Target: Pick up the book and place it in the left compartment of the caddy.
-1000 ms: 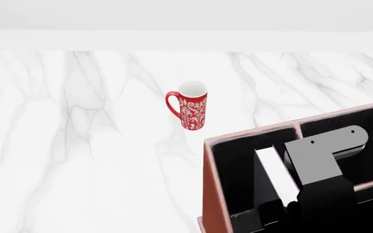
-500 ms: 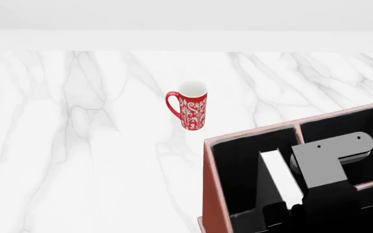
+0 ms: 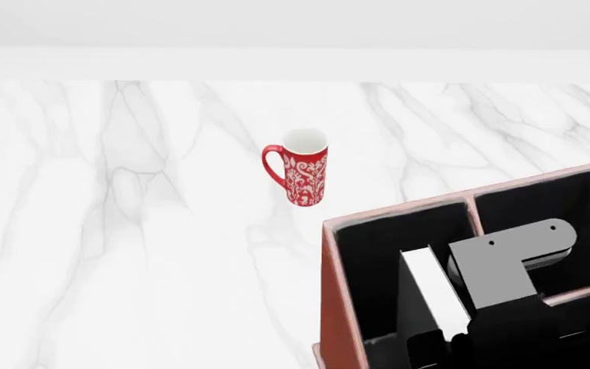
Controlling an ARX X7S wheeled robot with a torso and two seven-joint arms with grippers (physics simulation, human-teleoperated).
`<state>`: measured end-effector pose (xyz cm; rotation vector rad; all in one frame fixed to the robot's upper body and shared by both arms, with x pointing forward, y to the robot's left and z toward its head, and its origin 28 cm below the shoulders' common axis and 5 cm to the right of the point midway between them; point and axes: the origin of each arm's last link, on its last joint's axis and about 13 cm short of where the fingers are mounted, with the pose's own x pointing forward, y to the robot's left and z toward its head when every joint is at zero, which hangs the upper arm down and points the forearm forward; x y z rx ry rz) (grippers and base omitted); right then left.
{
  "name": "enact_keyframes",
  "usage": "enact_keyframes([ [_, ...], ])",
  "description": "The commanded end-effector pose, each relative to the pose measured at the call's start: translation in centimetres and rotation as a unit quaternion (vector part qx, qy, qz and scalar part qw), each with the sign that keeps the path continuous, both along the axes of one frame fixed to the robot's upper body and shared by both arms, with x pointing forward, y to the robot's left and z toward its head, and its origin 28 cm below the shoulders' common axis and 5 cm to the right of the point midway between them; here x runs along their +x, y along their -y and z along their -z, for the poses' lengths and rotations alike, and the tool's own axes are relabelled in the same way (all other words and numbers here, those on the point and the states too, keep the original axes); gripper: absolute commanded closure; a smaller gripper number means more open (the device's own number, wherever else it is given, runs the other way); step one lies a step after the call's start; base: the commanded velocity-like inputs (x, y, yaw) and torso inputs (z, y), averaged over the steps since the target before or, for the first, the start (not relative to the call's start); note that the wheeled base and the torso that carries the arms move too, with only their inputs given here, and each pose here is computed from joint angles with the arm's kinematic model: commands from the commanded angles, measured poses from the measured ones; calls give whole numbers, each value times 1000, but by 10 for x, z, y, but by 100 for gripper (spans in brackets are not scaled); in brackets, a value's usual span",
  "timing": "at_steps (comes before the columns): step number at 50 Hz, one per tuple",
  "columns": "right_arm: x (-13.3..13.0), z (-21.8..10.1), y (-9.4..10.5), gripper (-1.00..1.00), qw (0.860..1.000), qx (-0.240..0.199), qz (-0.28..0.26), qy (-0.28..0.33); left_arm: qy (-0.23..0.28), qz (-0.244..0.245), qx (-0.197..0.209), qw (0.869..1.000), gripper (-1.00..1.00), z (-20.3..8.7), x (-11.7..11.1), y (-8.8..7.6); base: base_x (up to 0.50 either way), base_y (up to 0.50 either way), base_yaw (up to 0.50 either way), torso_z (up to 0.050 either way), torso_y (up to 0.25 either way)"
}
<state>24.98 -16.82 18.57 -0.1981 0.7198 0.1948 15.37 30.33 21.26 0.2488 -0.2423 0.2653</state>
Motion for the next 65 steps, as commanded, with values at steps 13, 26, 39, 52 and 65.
enact_keyframes([
  [13, 5, -2, 2, 100, 1000, -10, -3, 28, 0, 0, 0, 1000, -100, 0, 0, 0, 0, 0, 0, 0, 2],
  [26, 7, 4, 2, 100, 1000, -11, -4, 22, 0, 0, 1, 1000, -100, 1, 0, 0, 0, 0, 0, 1, 1],
  [39, 8, 6, 2, 100, 1000, -8, -2, 19, 0, -1, 1, 1000, -100, 0, 0, 0, 0, 0, 0, 0, 2],
  [52, 7, 9, 2, 100, 1000, -8, -3, 14, 0, 0, 0, 1000, -100, 0, 0, 0, 0, 0, 0, 0, 1],
  [65, 6, 12, 3, 100, 1000, -5, 1, 10, 0, 0, 1, 1000, -100, 0, 0, 1, 0, 0, 0, 1, 2],
])
